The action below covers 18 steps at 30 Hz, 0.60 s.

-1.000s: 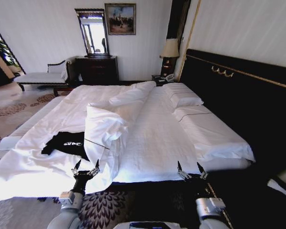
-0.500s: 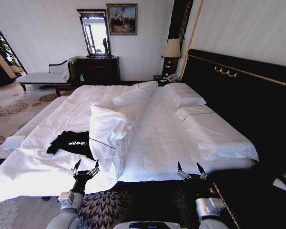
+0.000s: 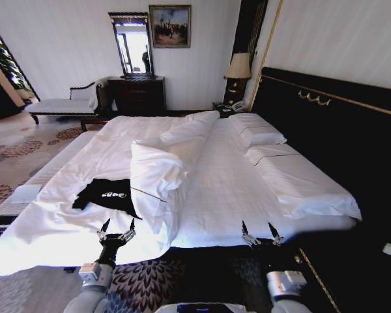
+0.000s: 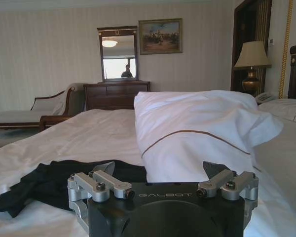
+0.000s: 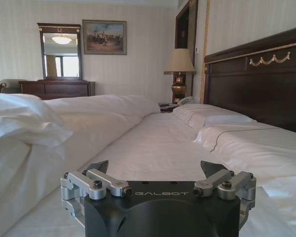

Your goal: Fold the clothes on the bed.

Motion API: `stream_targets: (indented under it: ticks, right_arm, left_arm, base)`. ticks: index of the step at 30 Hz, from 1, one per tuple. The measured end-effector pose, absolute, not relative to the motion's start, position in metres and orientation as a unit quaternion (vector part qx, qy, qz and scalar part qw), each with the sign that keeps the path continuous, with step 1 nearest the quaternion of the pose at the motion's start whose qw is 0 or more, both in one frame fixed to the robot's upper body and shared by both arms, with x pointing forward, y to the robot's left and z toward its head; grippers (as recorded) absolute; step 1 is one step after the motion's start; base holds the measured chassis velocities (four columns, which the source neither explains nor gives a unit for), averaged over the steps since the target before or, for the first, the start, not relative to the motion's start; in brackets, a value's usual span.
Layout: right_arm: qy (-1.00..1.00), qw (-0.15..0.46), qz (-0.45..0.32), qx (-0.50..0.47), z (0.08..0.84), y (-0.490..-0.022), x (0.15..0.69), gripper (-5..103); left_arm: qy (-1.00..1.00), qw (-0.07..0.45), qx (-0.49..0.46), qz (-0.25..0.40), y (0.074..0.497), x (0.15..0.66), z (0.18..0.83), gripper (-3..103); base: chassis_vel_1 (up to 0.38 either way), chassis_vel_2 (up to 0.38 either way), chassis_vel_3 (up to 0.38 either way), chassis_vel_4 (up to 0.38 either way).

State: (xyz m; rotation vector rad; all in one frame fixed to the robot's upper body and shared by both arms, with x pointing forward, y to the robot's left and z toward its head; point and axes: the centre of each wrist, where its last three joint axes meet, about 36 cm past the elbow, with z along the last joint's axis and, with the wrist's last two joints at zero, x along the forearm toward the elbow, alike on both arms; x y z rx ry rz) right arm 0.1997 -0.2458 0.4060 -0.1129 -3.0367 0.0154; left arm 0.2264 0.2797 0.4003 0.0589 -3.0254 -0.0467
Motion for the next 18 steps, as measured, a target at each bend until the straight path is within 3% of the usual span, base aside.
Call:
stream_targets:
  ticks: [18]
  right_arm:
    - [-0.998,0.054,0.015,-0.041,0.4047,-0.246,0.1984,100]
  left_arm:
    - [-0.998,0.057,0.02,-0.013,0.2791,0.2253,0.4003,100]
  base:
    - [0.083,0.093,-0.082,-0.092]
